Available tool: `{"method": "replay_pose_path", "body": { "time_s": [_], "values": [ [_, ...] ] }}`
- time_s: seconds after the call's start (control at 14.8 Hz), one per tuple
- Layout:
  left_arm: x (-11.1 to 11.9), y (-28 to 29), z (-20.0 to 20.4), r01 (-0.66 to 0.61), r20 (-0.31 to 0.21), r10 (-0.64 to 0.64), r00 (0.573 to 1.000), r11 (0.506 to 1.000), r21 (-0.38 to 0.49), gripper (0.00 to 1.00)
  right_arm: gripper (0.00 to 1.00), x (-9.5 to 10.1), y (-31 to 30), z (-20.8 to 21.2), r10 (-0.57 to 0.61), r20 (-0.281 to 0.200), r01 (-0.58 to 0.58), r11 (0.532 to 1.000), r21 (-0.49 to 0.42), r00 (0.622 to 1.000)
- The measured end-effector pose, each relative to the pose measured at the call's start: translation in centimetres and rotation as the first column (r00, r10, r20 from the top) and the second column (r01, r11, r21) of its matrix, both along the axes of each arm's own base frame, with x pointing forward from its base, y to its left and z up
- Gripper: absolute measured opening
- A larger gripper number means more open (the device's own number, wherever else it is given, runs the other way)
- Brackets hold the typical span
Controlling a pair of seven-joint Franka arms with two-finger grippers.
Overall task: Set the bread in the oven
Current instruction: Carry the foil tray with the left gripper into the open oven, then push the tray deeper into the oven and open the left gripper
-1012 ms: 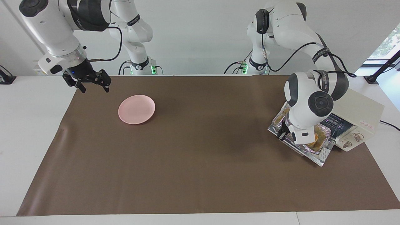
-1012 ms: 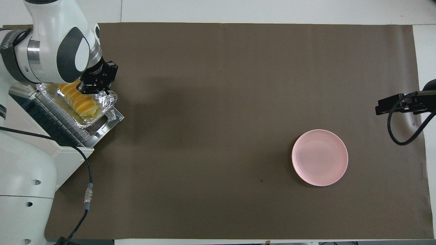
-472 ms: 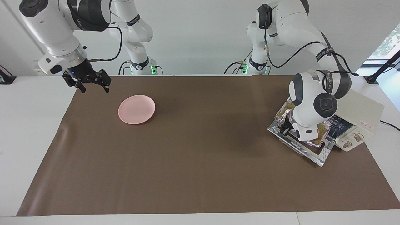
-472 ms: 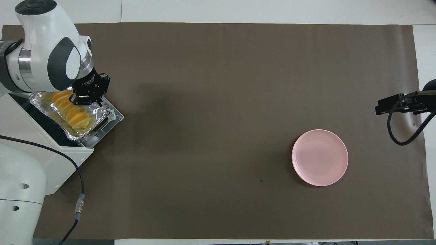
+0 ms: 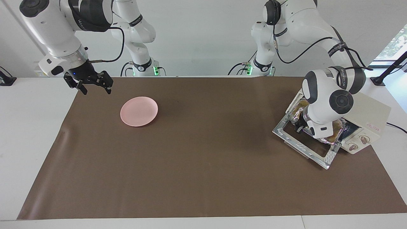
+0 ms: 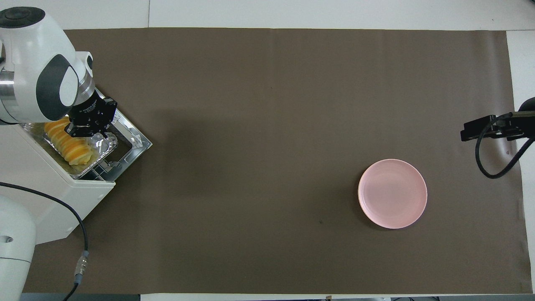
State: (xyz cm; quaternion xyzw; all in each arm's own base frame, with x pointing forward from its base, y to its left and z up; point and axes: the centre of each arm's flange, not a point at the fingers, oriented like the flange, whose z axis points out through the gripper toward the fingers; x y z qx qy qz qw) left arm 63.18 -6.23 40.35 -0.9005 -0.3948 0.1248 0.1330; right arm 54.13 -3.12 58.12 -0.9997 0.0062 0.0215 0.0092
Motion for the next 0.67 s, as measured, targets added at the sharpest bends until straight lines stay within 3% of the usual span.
{"method": "replay_pose_path", "body": {
  "time_s": [0.67],
  "values": [
    [-1.5, 3.8, -0.2, 0.011, -0.002, -0.011, 1.000, 1.000, -0.004, 0.02, 1.00, 0.0, 0.0, 0.0, 0.000, 0.000, 0.000, 1.000, 0.000, 1.000]
  ]
}}
